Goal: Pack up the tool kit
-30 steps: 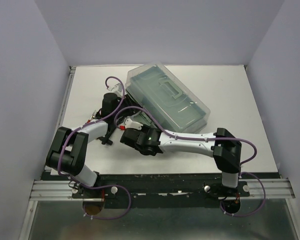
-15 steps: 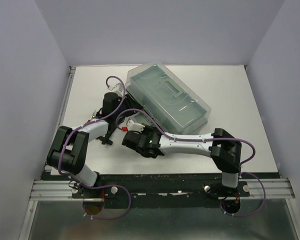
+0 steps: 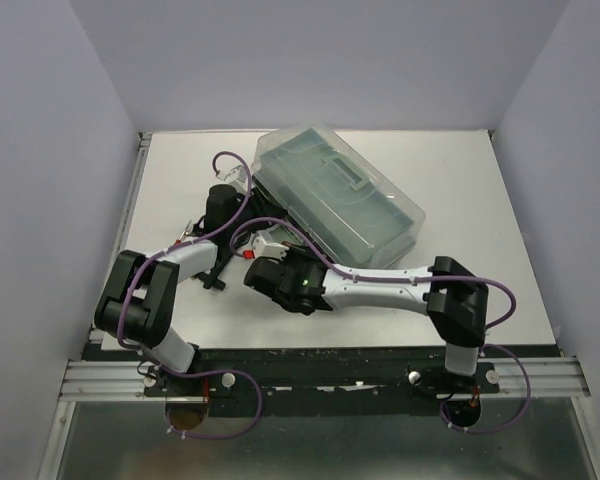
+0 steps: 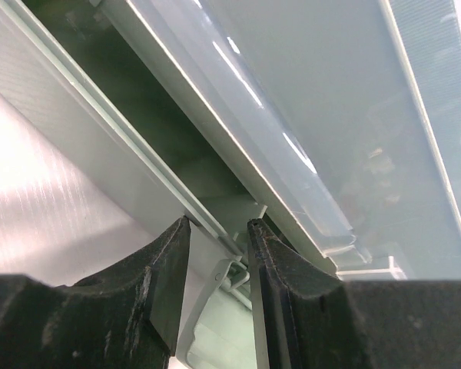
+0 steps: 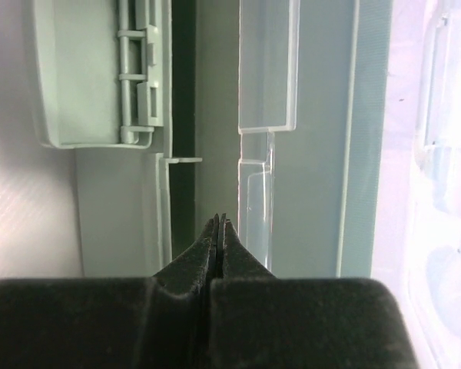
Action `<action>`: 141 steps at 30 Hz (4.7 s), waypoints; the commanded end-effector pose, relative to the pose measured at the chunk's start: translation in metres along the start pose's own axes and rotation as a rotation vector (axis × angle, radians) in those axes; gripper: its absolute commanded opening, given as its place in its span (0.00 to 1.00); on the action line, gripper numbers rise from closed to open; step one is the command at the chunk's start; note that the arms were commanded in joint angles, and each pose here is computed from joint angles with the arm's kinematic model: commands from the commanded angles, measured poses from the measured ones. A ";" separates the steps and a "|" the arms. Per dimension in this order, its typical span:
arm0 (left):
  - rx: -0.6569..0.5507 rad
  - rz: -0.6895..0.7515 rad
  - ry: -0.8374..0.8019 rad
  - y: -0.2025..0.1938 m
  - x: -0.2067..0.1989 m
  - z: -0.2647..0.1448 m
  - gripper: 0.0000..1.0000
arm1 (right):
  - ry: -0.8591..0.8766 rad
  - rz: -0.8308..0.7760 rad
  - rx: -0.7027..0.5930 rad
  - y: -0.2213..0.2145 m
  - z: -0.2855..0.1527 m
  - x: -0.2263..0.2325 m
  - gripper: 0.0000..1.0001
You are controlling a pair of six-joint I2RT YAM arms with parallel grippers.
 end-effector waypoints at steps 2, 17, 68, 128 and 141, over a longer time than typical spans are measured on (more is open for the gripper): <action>0.068 0.008 0.172 -0.018 0.036 0.002 0.44 | -0.131 0.044 0.015 -0.004 -0.001 -0.036 0.03; 0.061 0.011 0.180 -0.017 0.037 0.002 0.43 | -0.215 0.120 0.017 -0.009 0.003 -0.099 0.03; 0.058 0.071 0.179 -0.006 0.027 0.003 0.43 | 0.289 0.903 -0.140 -0.125 0.080 -0.230 0.15; 0.352 0.527 0.848 0.020 0.046 -0.084 0.62 | 0.334 1.035 -0.456 -0.181 -0.056 -0.216 0.88; 0.449 0.497 0.909 0.013 0.071 -0.063 0.51 | 0.309 1.029 -0.451 -0.183 -0.056 -0.217 0.88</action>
Point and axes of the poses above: each gripper's point midway between its finger pads, its own z axis out along the fingers, its own x axis along the line the jaws close on, y = z × x, the point moved 9 cm from there along -z, back along the fingers, and after that the axes turned 9 degrees about -z, right-handed, at the moved point
